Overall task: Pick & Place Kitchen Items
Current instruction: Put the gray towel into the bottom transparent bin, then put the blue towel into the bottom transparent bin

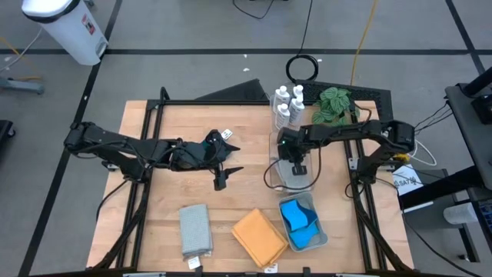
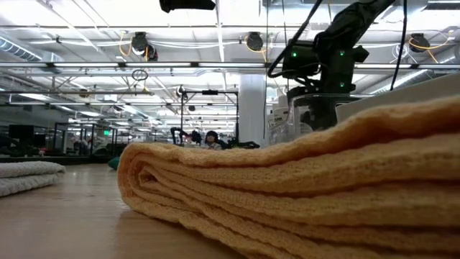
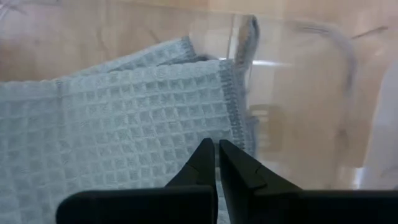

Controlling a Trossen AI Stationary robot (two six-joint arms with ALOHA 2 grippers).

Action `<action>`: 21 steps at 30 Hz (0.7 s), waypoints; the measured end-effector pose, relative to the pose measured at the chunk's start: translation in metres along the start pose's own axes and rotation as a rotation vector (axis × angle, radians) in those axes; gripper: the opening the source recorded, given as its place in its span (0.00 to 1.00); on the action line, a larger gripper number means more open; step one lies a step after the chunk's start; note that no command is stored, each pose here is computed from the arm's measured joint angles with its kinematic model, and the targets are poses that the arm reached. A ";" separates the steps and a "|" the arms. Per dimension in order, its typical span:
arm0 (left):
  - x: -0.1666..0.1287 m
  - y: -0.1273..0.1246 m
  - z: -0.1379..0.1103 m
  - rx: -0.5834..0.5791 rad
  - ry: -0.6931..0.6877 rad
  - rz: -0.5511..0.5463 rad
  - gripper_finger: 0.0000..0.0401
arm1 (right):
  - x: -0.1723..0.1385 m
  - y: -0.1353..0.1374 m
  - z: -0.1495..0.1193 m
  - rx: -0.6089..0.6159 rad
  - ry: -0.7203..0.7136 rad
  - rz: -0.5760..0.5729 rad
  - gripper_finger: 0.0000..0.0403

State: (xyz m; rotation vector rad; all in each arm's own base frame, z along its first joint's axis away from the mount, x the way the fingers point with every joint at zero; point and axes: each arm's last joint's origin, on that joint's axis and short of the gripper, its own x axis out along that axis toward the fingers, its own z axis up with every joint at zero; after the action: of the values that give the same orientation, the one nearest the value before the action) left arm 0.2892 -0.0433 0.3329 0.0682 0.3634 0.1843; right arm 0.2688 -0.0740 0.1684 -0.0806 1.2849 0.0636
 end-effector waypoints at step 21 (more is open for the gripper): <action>0.000 0.000 -0.001 0.004 0.008 0.000 0.73 | -0.016 -0.010 0.012 0.010 -0.067 -0.385 0.00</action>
State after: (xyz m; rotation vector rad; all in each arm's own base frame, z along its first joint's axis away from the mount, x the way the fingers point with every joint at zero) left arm 0.2889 -0.0433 0.3322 0.0711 0.3714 0.1838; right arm 0.2762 -0.0826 0.1873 -0.3135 1.1836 -0.2684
